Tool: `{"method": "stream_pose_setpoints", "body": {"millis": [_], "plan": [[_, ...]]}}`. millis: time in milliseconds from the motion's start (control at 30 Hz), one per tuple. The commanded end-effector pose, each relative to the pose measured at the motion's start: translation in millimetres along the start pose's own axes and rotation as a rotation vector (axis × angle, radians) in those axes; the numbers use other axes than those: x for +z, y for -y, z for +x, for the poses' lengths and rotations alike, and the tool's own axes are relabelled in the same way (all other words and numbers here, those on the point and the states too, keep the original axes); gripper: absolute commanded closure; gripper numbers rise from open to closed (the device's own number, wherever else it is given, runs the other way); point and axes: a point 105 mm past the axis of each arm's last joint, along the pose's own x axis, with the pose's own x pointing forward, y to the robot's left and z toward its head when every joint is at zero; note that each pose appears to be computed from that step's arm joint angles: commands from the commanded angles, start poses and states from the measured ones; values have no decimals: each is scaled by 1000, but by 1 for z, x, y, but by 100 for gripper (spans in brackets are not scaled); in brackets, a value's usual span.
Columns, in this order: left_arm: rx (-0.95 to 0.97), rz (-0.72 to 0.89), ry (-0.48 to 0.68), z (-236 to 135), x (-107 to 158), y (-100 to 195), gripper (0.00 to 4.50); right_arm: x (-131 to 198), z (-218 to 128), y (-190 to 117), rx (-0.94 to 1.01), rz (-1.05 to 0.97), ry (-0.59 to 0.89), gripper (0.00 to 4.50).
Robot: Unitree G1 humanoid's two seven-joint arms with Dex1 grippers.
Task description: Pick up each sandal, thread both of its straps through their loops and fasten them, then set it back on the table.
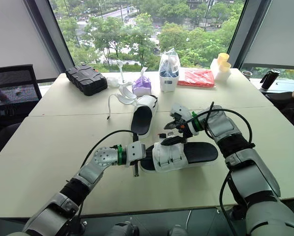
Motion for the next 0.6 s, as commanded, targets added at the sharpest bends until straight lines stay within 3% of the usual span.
{"method": "stream_pose_setpoints", "body": {"millis": [33,167,400,500,600], "plan": [[-91,-117,-213,-9,-54,32,450,3,-5,0,34,65,-4,7],[-87,-117,-212,-9,-54,32,450,9,-1,-5,93,178,35,7],[-82,-120,-213,-9,-54,32,450,7,6,-2,83,202,38,7],[-82,-121,-215,-11,-55,33,450,13,11,-2,91,227,77,138],[-81,-121,-217,-11,-56,33,450,18,12,-2,98,220,95,300]]}}
